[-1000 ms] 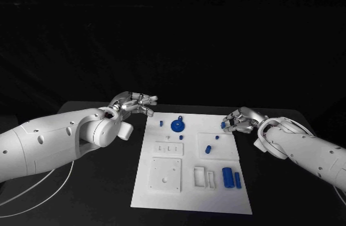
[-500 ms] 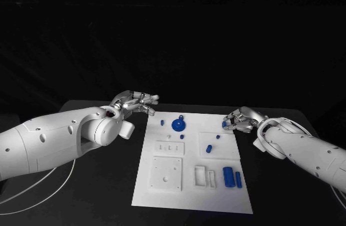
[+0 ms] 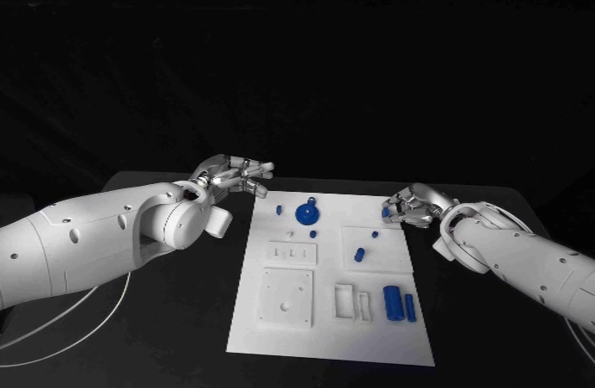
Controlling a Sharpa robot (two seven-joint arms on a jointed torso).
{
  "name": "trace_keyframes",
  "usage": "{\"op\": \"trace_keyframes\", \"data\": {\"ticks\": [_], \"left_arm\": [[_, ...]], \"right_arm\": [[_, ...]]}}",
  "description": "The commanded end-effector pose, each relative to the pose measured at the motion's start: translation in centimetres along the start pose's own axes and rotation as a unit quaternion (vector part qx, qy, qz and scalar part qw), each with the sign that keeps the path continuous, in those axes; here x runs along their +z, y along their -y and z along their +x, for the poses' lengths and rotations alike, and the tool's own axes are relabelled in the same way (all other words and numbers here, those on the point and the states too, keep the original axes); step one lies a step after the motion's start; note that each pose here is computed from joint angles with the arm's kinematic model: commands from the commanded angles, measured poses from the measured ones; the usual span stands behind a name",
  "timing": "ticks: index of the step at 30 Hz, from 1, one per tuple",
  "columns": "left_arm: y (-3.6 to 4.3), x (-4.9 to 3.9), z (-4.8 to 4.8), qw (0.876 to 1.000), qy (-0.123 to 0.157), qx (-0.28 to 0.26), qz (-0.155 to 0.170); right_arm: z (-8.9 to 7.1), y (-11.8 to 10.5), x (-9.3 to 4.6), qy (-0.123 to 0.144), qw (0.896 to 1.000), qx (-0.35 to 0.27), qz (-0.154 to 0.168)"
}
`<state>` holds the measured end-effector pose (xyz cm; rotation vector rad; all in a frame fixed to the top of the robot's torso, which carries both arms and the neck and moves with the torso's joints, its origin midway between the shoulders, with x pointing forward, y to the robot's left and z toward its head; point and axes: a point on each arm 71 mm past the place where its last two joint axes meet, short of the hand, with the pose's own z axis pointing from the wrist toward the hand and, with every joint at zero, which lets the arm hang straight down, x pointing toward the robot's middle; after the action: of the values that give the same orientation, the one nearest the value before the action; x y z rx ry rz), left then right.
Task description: Assemble the parts on the task board
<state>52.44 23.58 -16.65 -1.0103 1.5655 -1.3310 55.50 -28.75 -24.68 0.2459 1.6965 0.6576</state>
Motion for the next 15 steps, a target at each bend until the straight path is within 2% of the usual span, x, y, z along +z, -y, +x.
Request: {"op": "trace_keyframes", "data": {"ticks": [1,15], "left_arm": [[0.12,0.04,0.30,1.000,-0.009,-0.001,0.004],[0.12,0.03,0.34,1.000,-0.010,-0.001,0.004]], "right_arm": [[0.18,-0.04,0.00,-0.006,1.000,0.002,-0.003],[0.48,-0.04,0.02,-0.005,1.000,-0.003,0.001]]}}
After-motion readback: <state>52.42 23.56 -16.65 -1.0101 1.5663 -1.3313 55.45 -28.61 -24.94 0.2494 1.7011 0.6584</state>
